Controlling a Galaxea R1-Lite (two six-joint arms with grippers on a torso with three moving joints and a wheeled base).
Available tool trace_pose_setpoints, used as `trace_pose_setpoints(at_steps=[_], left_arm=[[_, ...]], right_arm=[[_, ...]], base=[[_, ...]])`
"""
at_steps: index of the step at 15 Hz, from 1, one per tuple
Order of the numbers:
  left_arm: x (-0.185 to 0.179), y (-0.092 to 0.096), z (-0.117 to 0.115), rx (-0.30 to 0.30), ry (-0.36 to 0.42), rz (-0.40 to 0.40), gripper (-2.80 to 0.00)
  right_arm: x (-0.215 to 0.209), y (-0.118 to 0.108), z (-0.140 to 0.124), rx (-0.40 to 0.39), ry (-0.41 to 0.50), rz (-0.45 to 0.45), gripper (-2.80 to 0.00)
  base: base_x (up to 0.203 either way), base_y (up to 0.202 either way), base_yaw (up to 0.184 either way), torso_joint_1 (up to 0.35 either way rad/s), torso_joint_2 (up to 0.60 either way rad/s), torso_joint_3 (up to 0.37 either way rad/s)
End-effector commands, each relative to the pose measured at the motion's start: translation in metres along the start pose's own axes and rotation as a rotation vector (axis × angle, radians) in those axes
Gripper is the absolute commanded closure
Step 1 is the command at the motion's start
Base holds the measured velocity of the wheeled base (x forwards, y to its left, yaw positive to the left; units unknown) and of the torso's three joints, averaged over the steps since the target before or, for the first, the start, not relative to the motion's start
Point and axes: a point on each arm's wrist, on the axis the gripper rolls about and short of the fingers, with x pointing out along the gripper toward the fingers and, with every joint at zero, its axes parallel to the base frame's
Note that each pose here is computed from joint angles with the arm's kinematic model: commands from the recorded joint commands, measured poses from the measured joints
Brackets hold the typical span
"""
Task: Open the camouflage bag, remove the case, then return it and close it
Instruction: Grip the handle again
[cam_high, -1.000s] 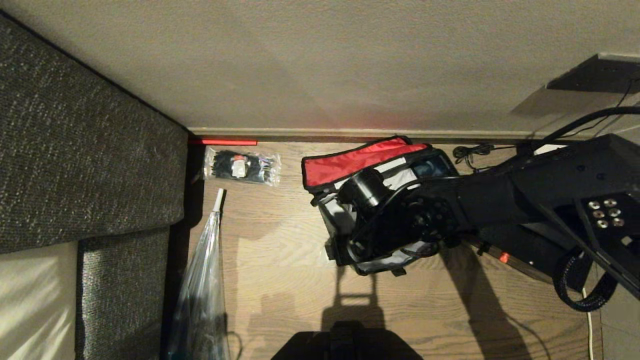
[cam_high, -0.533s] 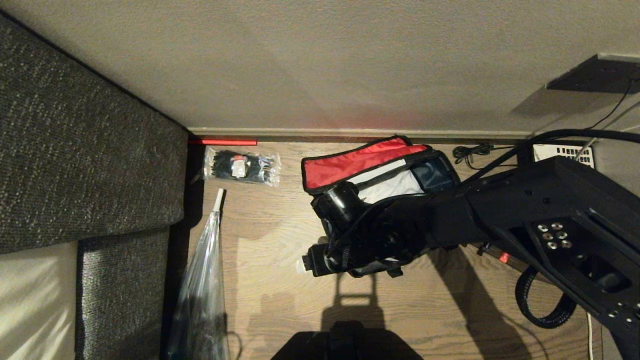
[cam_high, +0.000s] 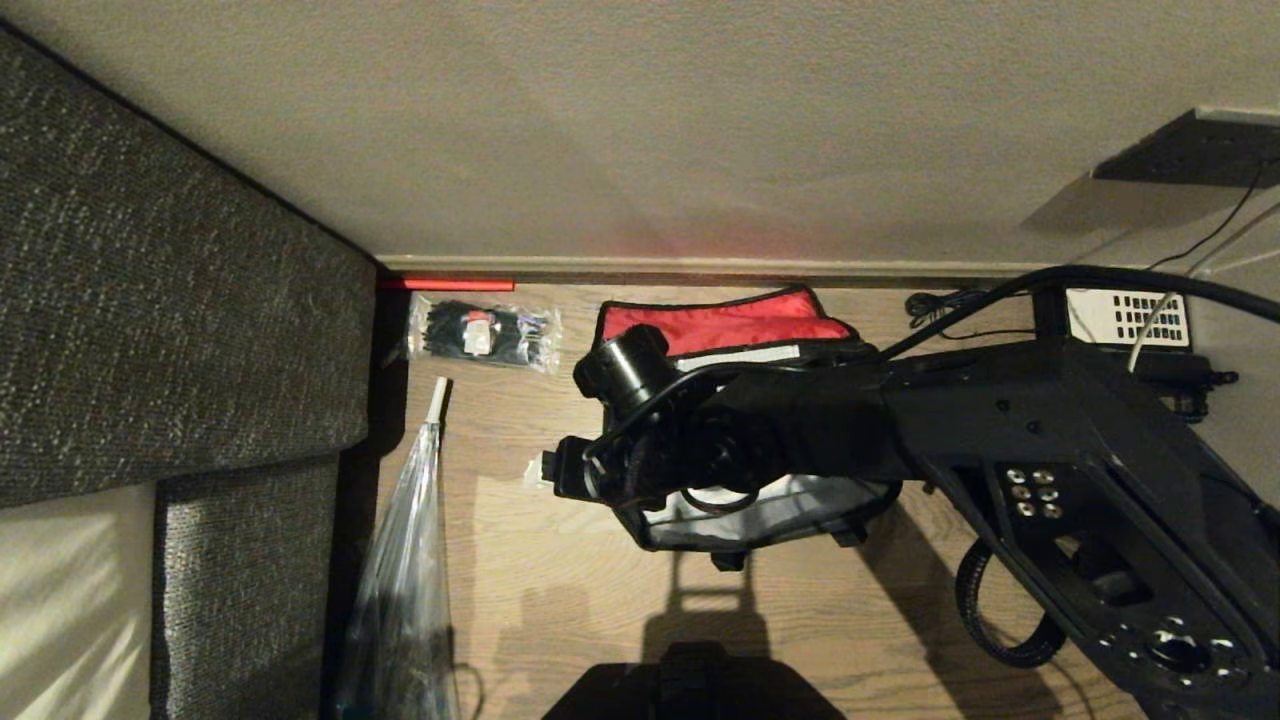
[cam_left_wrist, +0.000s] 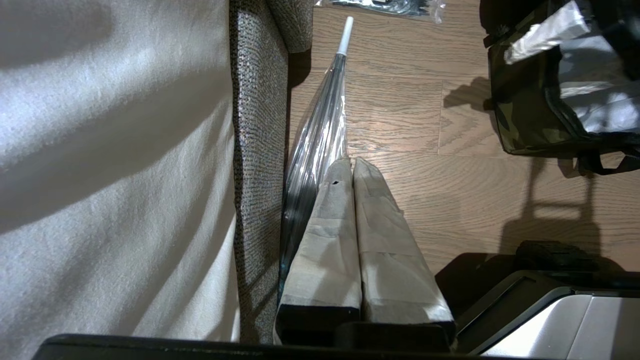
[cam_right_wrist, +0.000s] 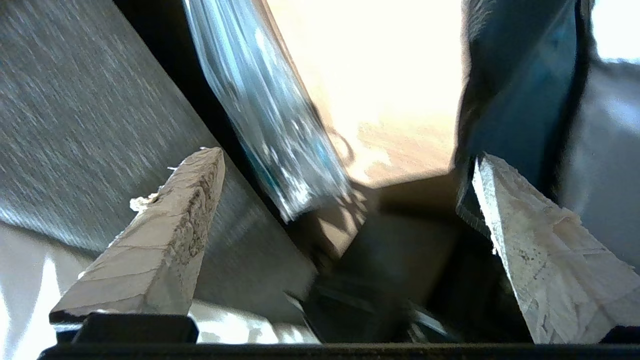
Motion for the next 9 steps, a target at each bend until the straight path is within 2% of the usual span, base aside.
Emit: trace_pose_setpoints(at_steps=[1, 4, 7, 9], left_arm=[[0.000, 0.000, -0.001, 0.001, 0.000, 0.001, 0.00], [0.000, 0.000, -0.001, 0.001, 0.000, 0.001, 0.00], [0.000, 0.000, -0.001, 0.001, 0.002, 0.001, 0.00], [0.000, 0.000, -0.001, 0.001, 0.001, 0.000, 0.00]], right_arm=[[0.009, -0.003, 0.001, 0.016, -0.021, 0.012, -2.80], [-0.003, -0.006, 0.006, 0.031, -0.034, -0.031, -2.80], [-0.050, -0.012, 0.015, -0.009, -0.025, -0.061, -2.80], [-0.086, -0.013, 0.017, -0.024, -0.021, -0.046, -2.80]], base=[[0.000, 0.000, 0.000, 0.000, 0.00, 0.000], [0.000, 0.000, 0.000, 0.000, 0.00, 0.000], [0.000, 0.000, 0.000, 0.000, 0.00, 0.000], [0.000, 0.000, 0.000, 0.000, 0.00, 0.000]])
